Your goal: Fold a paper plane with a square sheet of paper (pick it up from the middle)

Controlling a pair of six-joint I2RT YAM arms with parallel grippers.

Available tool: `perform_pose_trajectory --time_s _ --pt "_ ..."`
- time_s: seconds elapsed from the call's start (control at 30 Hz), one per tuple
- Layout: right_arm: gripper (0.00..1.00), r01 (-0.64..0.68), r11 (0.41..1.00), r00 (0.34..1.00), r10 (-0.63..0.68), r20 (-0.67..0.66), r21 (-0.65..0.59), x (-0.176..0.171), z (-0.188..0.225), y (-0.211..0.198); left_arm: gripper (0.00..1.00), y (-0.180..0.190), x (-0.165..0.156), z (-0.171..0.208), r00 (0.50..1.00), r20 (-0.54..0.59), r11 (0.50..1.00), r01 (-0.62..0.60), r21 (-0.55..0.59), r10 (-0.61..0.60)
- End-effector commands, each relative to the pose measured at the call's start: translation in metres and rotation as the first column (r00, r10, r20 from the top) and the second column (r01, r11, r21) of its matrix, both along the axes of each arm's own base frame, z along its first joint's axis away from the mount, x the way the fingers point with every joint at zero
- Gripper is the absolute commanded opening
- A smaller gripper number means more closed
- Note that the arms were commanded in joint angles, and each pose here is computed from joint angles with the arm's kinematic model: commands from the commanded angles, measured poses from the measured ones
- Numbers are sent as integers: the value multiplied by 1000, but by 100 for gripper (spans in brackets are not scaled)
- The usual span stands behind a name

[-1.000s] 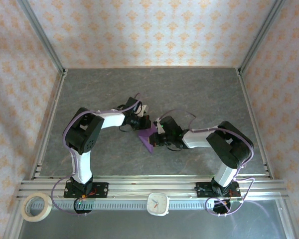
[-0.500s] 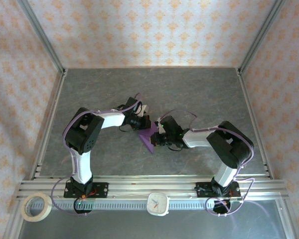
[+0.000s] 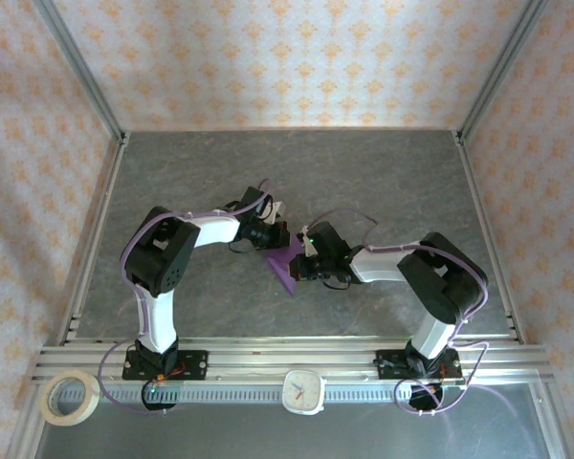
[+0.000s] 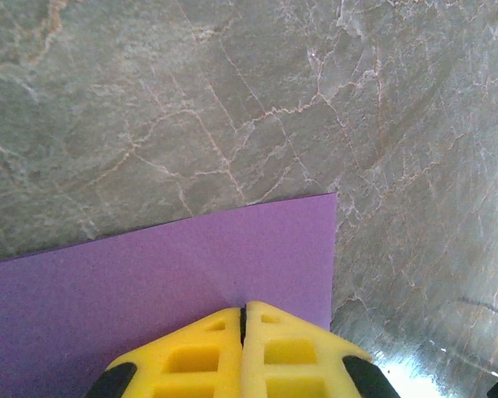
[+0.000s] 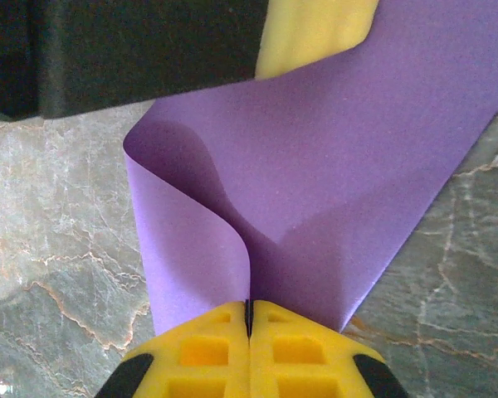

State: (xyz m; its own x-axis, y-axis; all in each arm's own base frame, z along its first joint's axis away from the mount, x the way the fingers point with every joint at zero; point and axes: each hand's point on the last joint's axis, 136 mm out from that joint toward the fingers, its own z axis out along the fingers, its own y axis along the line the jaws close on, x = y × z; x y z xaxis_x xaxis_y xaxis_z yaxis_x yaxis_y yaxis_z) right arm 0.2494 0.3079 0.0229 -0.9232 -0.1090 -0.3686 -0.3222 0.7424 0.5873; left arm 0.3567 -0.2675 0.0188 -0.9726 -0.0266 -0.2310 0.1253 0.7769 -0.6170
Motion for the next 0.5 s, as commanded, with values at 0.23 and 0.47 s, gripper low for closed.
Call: perform_pose_trajectory --time_s 0.23,0.47 --pt "2 21 1000 999 -20 45 -19 11 13 -1 3 18 -23 -38 995 -96 993 -22 115 33" --pt "2 28 999 998 -26 54 -28 14 15 -2 3 19 -23 -39 995 -97 993 -23 119 35"
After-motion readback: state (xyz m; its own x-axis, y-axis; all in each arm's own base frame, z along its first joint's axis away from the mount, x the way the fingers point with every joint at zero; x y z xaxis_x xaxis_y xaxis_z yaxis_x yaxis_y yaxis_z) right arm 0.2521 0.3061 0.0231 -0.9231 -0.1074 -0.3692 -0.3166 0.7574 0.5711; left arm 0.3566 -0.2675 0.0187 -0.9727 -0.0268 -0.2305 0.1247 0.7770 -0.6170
